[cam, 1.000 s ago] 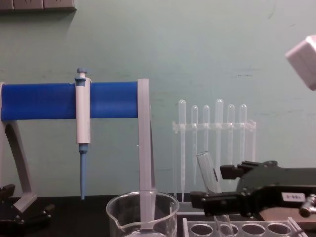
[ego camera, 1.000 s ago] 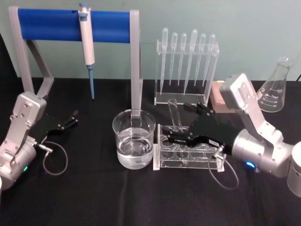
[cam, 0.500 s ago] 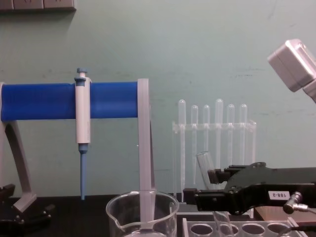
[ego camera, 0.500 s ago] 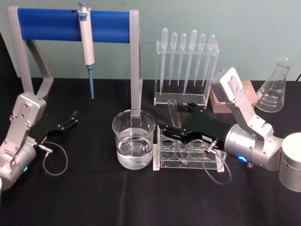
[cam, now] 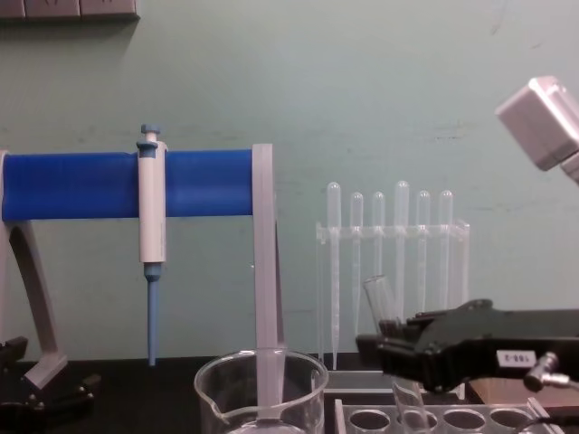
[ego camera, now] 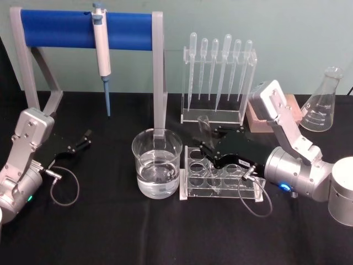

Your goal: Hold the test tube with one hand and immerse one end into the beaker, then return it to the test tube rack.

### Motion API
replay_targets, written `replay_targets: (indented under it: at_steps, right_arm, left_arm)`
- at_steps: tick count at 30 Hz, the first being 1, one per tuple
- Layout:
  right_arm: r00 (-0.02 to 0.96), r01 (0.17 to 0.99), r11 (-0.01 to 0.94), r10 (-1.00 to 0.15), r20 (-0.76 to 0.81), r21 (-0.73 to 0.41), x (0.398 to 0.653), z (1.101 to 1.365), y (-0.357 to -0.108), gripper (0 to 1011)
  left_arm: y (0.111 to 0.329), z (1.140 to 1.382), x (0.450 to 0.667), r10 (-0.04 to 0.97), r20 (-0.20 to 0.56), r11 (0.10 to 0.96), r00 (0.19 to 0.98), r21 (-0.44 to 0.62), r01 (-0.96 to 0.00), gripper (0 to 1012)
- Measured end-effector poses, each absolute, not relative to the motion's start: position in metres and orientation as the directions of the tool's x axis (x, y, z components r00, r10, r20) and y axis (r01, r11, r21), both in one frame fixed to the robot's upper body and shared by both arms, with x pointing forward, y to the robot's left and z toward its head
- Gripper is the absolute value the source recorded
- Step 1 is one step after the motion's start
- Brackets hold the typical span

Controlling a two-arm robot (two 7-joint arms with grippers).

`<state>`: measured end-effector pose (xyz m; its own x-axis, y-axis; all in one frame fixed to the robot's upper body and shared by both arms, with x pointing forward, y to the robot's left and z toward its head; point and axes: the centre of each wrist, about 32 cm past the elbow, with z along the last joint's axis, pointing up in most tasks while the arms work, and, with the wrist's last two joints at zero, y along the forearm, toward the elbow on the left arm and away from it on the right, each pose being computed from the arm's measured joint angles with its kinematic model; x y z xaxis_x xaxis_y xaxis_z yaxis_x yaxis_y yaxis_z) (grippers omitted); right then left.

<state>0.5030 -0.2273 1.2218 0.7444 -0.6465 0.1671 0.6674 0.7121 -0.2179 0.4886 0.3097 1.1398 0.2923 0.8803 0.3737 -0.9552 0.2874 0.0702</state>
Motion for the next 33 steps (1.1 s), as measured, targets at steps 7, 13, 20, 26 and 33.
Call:
replay_targets:
  at_steps: [7, 13, 20, 26, 33]
  right_arm:
    - [0.734, 0.68, 0.72, -0.665, 0.141, -0.14, 0.493, 1.232, -0.234, 225]
    - [0.718, 0.694, 0.718, -0.685, 0.123, -0.052, 0.481, 1.244, -0.239, 225]
    - [0.707, 0.702, 0.712, -0.697, 0.12, 0.004, 0.472, 1.254, -0.239, 225]
    - [0.693, 0.715, 0.699, -0.712, 0.111, 0.019, 0.47, 1.255, -0.238, 225]
    - [0.694, 0.714, 0.7, -0.711, 0.112, 0.019, 0.47, 1.255, -0.238, 225]
  left_arm:
    - [0.31, 1.14, 0.489, 0.88, 0.374, 0.287, 0.292, 0.07, -0.955, 1000]
    - [0.31, 1.14, 0.489, 0.88, 0.374, 0.287, 0.292, 0.07, -0.955, 1000]
    - [0.31, 1.14, 0.489, 0.88, 0.374, 0.287, 0.292, 0.07, -0.955, 1000]
    - [0.31, 1.14, 0.489, 0.88, 0.374, 0.287, 0.292, 0.07, -0.955, 1000]
    - [0.31, 1.14, 0.489, 0.88, 0.374, 0.287, 0.292, 0.07, -0.955, 1000]
